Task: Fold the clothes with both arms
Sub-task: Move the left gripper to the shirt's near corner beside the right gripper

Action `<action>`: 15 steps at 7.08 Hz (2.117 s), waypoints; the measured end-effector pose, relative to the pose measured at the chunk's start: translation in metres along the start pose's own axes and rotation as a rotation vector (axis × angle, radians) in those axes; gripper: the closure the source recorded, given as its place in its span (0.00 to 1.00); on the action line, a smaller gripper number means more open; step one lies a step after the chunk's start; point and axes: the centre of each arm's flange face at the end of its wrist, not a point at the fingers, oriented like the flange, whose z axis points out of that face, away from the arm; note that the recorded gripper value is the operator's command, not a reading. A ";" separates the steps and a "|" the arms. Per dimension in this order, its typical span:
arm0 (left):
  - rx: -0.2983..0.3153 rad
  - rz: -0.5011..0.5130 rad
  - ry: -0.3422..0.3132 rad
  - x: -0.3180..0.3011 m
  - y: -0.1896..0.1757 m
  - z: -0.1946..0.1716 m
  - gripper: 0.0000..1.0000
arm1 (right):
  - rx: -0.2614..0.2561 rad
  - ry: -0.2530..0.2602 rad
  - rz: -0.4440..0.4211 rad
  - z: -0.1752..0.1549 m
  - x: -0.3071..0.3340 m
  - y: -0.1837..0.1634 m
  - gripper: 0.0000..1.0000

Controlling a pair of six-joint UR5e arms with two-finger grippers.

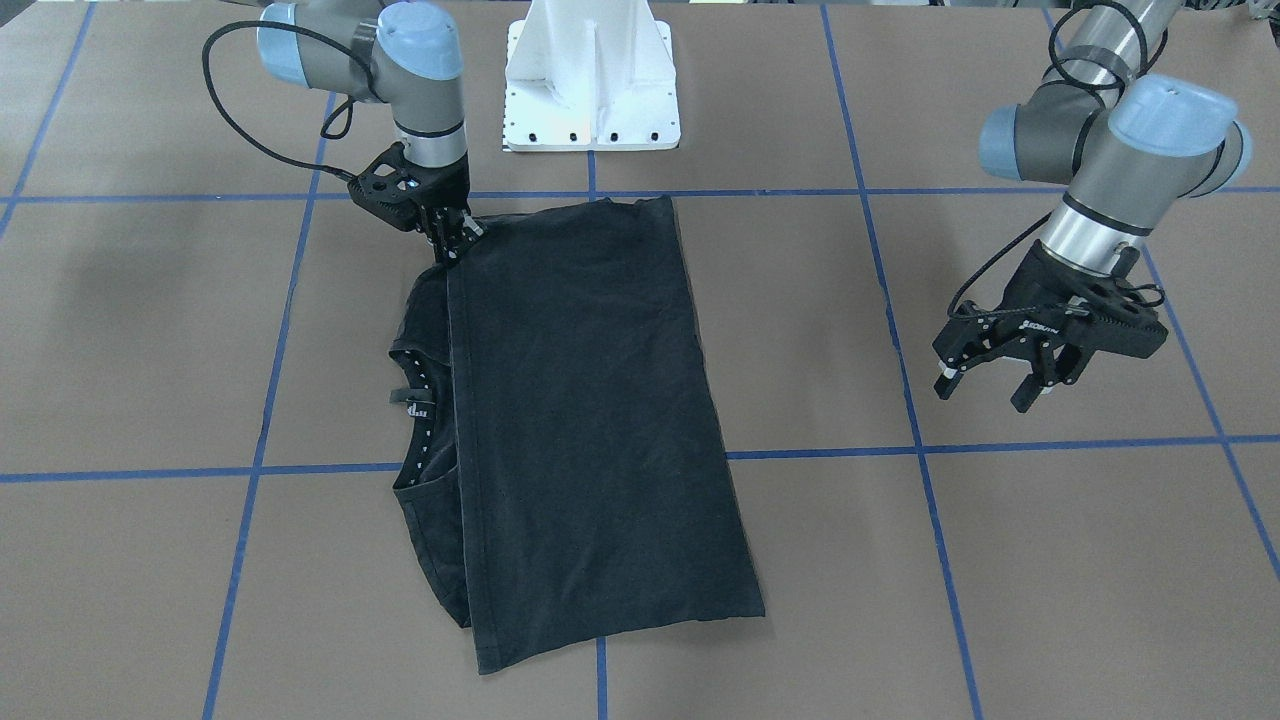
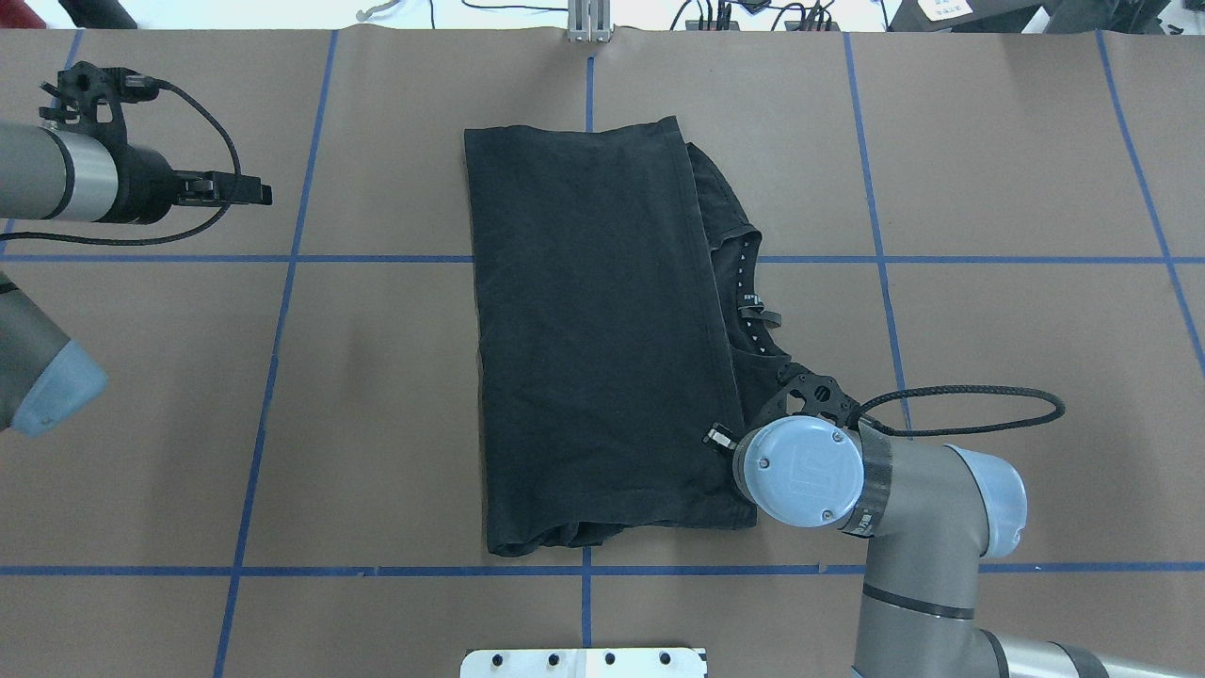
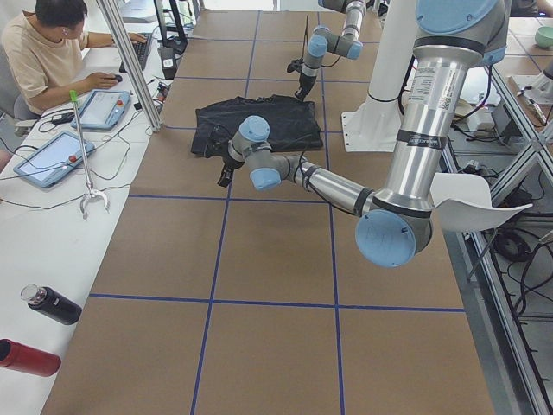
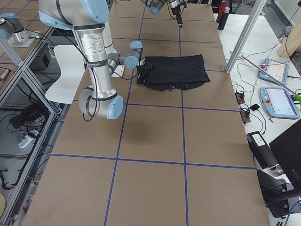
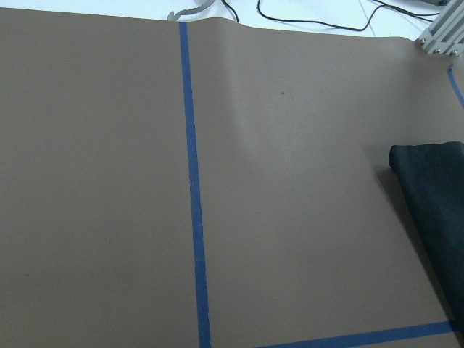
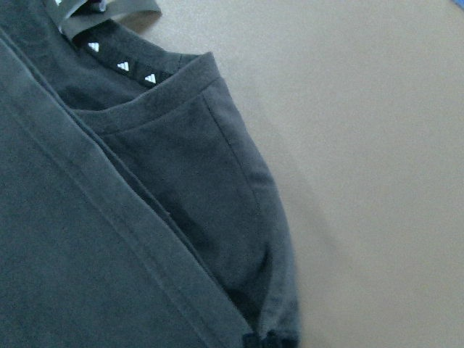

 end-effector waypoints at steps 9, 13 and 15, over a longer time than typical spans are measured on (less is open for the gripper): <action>-0.180 -0.713 0.158 0.161 0.152 -0.010 0.07 | -0.019 -0.026 0.013 -0.043 0.010 -0.007 1.00; -0.305 -0.812 0.121 0.225 0.274 0.002 0.19 | -0.038 -0.028 0.004 -0.053 0.027 -0.004 1.00; -0.357 -0.811 0.121 0.247 0.303 0.000 0.23 | -0.046 -0.027 -0.003 -0.054 0.029 0.002 1.00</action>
